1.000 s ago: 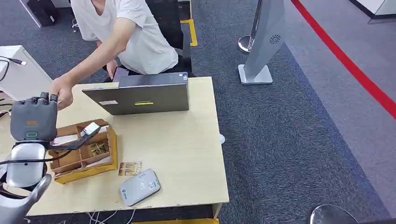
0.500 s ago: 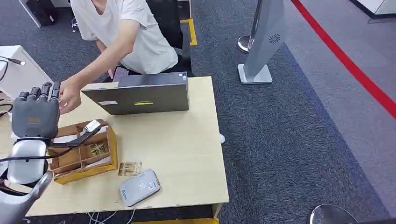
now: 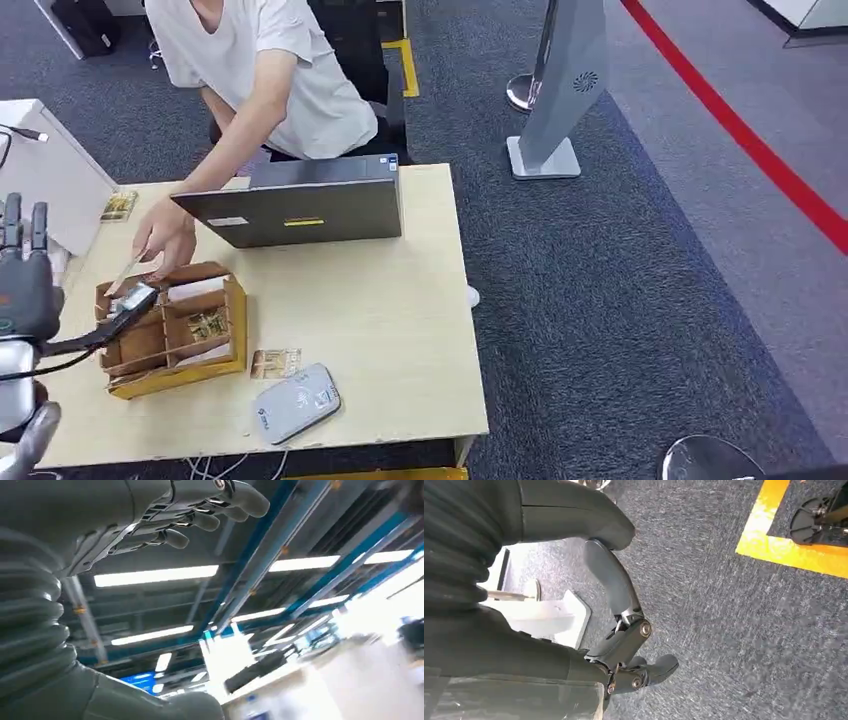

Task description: Pass the card to the sensor for recognition and then transmit it.

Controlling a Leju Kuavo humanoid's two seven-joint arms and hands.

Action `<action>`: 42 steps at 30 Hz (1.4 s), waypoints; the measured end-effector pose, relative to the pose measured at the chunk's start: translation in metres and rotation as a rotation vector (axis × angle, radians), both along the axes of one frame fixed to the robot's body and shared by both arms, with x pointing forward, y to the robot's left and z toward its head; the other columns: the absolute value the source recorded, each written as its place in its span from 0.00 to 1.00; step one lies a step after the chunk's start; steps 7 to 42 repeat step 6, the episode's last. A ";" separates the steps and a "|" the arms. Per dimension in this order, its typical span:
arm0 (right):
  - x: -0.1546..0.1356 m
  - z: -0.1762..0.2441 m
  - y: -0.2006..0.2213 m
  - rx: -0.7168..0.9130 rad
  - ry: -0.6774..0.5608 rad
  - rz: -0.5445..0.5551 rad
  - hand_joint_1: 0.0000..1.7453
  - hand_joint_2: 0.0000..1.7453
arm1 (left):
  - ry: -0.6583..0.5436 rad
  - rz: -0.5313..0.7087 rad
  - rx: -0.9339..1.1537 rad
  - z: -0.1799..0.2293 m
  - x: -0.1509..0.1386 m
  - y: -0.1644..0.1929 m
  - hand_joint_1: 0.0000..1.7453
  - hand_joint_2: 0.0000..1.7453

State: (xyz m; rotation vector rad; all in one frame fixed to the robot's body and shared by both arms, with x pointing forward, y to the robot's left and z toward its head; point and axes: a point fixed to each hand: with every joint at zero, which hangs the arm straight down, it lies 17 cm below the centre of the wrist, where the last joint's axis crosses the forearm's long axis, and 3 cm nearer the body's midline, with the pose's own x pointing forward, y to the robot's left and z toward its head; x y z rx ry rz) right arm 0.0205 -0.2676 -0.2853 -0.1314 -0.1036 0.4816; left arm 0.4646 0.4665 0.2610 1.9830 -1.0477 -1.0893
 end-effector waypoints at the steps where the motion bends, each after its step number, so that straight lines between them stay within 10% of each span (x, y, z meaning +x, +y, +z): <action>1: -0.002 0.000 0.000 0.000 0.004 -0.003 0.00 1.00 | 0.003 0.025 0.007 -0.004 -0.008 0.020 0.00 1.00; 6: -0.005 0.000 -0.001 0.000 0.010 -0.016 0.00 1.00 | 0.032 0.145 0.023 -0.017 -0.037 0.086 0.00 1.00; 42: -0.005 0.000 -0.001 0.000 0.010 -0.016 0.00 1.00 | 0.032 0.145 0.023 -0.017 -0.037 0.086 0.00 1.00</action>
